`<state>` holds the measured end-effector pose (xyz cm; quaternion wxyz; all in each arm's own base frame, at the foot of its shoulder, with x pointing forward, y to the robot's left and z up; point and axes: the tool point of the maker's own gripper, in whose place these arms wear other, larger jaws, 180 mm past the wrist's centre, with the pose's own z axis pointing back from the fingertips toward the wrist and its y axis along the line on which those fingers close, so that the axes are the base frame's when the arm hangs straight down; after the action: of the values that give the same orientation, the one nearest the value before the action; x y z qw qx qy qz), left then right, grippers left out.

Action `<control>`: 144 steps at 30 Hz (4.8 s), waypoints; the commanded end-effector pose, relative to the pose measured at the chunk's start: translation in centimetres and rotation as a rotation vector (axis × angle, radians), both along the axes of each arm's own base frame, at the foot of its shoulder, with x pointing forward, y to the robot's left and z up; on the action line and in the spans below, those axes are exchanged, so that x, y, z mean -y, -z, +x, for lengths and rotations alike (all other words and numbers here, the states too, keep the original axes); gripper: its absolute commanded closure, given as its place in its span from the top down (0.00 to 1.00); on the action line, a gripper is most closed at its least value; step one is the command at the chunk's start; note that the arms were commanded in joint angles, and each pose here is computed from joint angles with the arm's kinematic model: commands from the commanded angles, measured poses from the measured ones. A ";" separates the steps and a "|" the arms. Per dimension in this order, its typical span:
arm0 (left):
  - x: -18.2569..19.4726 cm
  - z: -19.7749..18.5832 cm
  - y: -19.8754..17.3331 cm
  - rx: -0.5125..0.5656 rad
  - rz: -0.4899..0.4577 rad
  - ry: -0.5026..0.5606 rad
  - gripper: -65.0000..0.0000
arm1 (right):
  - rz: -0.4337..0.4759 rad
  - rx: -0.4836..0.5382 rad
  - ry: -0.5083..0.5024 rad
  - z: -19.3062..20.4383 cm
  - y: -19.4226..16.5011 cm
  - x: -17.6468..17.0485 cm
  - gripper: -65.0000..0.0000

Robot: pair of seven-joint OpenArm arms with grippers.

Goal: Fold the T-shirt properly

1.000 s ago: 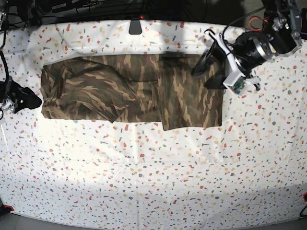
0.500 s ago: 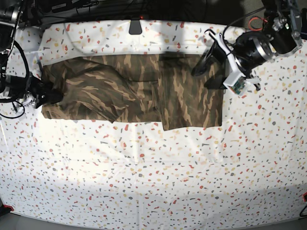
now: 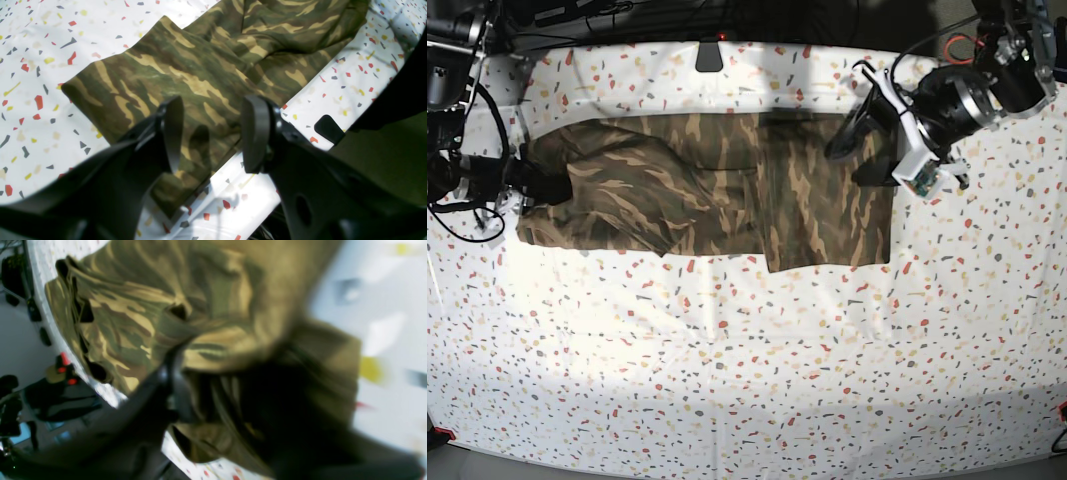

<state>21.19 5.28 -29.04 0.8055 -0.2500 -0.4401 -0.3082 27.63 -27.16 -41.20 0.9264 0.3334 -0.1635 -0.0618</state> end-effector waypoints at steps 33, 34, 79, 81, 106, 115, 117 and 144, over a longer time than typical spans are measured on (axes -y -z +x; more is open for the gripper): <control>-4.6 4.0 8.5 -0.181 0.063 -0.176 0.43 | 0.361 0.266 -0.159 6.3 -7.4 -12.5 0.00; -4.6 4.0 8.6 -0.183 0.064 -0.175 0.43 | 0.367 0.261 -0.195 6.4 -7.4 -13.8 0.00; -10.0 3.6 7.4 -0.196 0.445 -0.295 0.43 | 0.689 0.338 -0.608 5.0 -15.0 -41.1 0.00; -12.2 3.8 7.4 -0.196 0.517 -0.373 0.43 | 0.692 0.339 -0.609 5.0 -15.1 -41.3 0.00; -13.8 3.5 12.7 -0.278 0.415 -0.437 0.43 | 0.647 0.319 -0.678 3.7 -14.2 -42.4 0.00; -13.8 2.7 13.5 -0.312 0.480 -0.414 0.43 | 0.657 0.333 -0.653 4.1 -14.5 -42.5 0.00; -13.9 2.6 13.6 -0.317 0.484 -0.414 0.43 | 0.657 0.333 -0.653 4.1 -14.5 -42.5 0.11; -26.7 6.4 3.9 0.004 0.947 -0.682 0.39 | 0.791 0.436 -0.674 6.1 -20.7 -42.5 0.42</control>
<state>26.67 31.60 -34.52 0.8943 0.2798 -0.2918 -0.1917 33.06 15.03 -22.90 0.6645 0.6851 -0.1779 0.2397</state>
